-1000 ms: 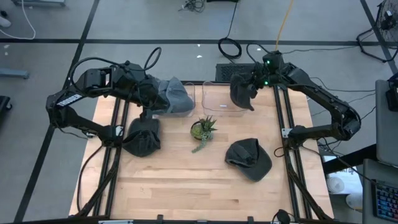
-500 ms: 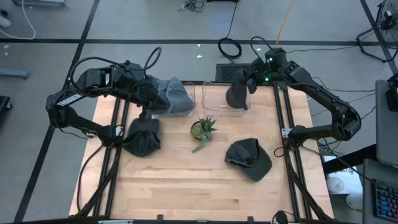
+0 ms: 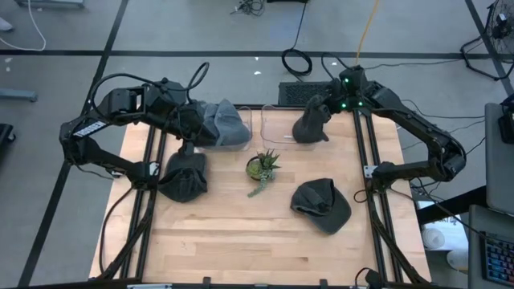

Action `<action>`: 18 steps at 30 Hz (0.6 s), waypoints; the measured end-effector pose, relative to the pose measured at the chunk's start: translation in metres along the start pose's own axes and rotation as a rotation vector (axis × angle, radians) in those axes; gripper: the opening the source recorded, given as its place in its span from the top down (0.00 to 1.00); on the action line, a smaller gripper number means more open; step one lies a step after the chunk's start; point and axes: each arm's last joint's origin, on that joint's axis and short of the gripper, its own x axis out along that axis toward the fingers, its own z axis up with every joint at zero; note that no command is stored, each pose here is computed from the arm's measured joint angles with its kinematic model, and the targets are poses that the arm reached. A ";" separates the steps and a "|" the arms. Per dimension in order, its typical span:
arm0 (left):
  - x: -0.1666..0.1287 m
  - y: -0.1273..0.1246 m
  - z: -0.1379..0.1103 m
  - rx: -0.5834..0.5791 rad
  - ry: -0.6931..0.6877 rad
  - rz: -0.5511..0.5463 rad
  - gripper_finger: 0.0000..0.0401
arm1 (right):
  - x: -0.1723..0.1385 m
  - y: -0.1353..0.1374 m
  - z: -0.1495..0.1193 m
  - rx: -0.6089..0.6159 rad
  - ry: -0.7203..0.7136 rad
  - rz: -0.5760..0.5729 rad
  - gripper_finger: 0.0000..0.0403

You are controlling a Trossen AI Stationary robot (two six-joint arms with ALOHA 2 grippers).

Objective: Pick & Place hat
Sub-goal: Put the middle black cap into the right transparent bin

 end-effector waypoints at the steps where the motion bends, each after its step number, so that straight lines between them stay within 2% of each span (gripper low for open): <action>1: 0.000 0.000 0.000 0.000 0.000 -0.008 0.79 | 0.002 -0.003 -0.003 0.012 0.012 -0.022 0.92; 9: 0.000 -0.001 0.000 -0.016 0.001 -0.026 0.79 | 0.017 -0.012 -0.023 0.062 0.063 -0.035 0.80; 15: 0.000 -0.001 0.000 -0.017 -0.001 -0.021 0.79 | 0.005 -0.008 -0.018 0.031 0.014 -0.033 0.68; 18: 0.001 0.000 0.002 -0.094 -0.015 0.009 0.79 | -0.006 -0.006 -0.017 0.008 -0.024 -0.054 0.63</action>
